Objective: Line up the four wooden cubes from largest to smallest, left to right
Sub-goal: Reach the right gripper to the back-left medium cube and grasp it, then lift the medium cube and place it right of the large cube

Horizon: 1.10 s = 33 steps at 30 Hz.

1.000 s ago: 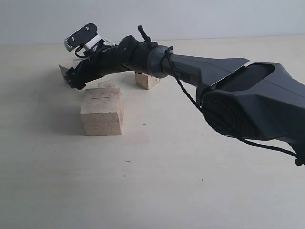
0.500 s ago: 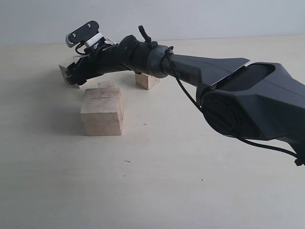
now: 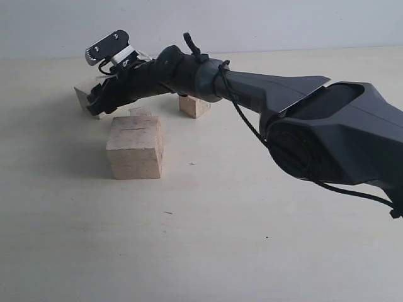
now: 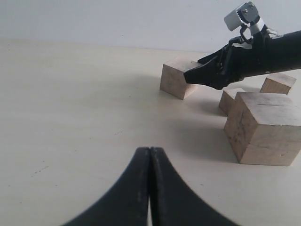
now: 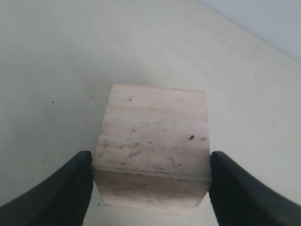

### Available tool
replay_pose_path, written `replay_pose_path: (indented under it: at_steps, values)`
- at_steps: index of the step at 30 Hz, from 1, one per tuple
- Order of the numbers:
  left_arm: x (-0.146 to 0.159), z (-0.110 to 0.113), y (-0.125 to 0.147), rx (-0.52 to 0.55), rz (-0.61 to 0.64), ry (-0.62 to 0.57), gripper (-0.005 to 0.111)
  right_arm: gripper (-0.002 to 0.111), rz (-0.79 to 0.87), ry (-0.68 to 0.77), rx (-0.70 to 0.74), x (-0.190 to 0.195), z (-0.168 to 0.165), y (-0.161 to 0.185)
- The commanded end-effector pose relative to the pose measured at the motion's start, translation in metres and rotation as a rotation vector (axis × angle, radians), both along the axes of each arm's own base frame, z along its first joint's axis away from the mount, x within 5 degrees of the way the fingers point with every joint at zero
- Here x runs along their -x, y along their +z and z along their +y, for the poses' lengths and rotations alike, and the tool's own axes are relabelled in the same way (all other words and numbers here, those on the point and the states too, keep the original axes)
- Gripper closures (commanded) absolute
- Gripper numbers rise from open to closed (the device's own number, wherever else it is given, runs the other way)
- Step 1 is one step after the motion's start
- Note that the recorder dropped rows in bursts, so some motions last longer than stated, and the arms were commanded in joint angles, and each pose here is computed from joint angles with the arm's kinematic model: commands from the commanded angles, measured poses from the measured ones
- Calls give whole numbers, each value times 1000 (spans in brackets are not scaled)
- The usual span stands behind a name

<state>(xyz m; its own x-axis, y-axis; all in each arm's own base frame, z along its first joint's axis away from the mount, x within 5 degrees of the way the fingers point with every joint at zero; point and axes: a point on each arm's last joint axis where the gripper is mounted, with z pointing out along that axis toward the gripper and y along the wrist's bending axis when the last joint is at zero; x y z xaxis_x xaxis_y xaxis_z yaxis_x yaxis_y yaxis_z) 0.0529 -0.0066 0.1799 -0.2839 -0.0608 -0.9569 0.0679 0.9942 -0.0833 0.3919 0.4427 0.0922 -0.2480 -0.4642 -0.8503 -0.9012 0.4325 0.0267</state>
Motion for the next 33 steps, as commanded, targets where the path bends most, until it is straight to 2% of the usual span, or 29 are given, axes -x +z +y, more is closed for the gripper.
replay_pose_path:
  at_steps: [1,8,13,16,20,27,33]
  values:
    - [0,0,1,7,-12,-5,107,108,-7,41,-4,3,1,20]
    - [0,0,1,7,-12,-5,107,108,-21,128,43,12,-3,62]
    - [0,0,1,7,-12,-5,107,108,20,117,131,20,-15,102]
    - [0,0,1,7,-12,-5,107,108,28,169,194,29,-23,125]
    - [0,0,1,7,-12,-5,107,108,26,217,209,42,-34,163]
    - [0,0,1,7,-12,-5,107,108,-11,243,198,61,-70,239]
    - [0,0,1,7,-12,-5,107,108,-20,245,265,69,-108,267]
